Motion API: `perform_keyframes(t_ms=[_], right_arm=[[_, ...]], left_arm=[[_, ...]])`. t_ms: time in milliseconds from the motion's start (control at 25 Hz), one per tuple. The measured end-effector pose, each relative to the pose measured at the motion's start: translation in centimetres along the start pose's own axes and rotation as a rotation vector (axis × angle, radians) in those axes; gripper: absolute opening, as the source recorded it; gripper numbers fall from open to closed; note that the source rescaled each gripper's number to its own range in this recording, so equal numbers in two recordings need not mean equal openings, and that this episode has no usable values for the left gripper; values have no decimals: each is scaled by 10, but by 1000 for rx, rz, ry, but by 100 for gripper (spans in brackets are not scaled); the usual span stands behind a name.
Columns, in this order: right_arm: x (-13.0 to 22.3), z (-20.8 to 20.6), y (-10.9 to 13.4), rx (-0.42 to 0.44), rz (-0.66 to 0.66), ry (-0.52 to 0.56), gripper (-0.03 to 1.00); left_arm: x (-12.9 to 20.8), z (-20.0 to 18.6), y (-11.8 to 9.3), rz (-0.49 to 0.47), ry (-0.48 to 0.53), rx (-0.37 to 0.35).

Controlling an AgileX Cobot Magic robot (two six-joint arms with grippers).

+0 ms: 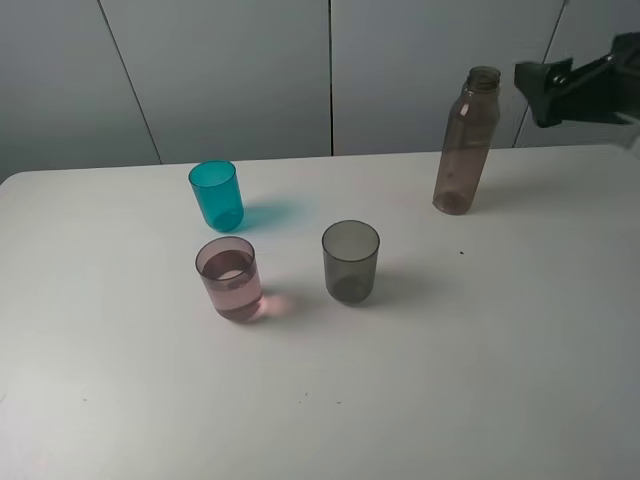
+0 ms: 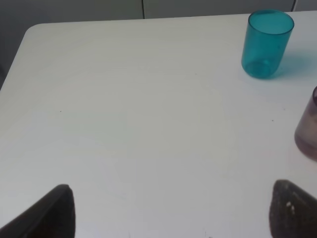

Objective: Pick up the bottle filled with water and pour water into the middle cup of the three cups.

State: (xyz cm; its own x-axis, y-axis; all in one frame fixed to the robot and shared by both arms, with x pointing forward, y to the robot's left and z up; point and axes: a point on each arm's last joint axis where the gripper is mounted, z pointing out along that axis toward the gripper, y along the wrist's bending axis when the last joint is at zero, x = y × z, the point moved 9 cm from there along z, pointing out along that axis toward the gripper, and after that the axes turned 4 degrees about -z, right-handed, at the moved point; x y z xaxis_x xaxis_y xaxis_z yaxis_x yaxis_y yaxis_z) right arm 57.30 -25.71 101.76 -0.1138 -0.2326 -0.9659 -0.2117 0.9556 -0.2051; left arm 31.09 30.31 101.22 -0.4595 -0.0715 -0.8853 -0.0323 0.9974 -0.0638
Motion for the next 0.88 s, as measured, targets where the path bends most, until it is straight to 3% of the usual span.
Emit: perform_keyframes(t_ms=[120, 280, 480, 600, 880], right_arm=[[-35, -31, -14, 56, 5, -14, 100], [-59, -74, -31, 132, 23, 54, 100], [-73, -131, -38, 184, 85, 129, 100], [-66, -159, -32, 169, 92, 202, 100], [-43, -208, -2, 45, 103, 309, 100]], left_arm=[[0, 0, 0, 0, 0, 0], [0, 0, 0, 0, 0, 0], [0, 0, 0, 0, 0, 0], [0, 0, 0, 0, 0, 0], [0, 0, 0, 2, 0, 0]])
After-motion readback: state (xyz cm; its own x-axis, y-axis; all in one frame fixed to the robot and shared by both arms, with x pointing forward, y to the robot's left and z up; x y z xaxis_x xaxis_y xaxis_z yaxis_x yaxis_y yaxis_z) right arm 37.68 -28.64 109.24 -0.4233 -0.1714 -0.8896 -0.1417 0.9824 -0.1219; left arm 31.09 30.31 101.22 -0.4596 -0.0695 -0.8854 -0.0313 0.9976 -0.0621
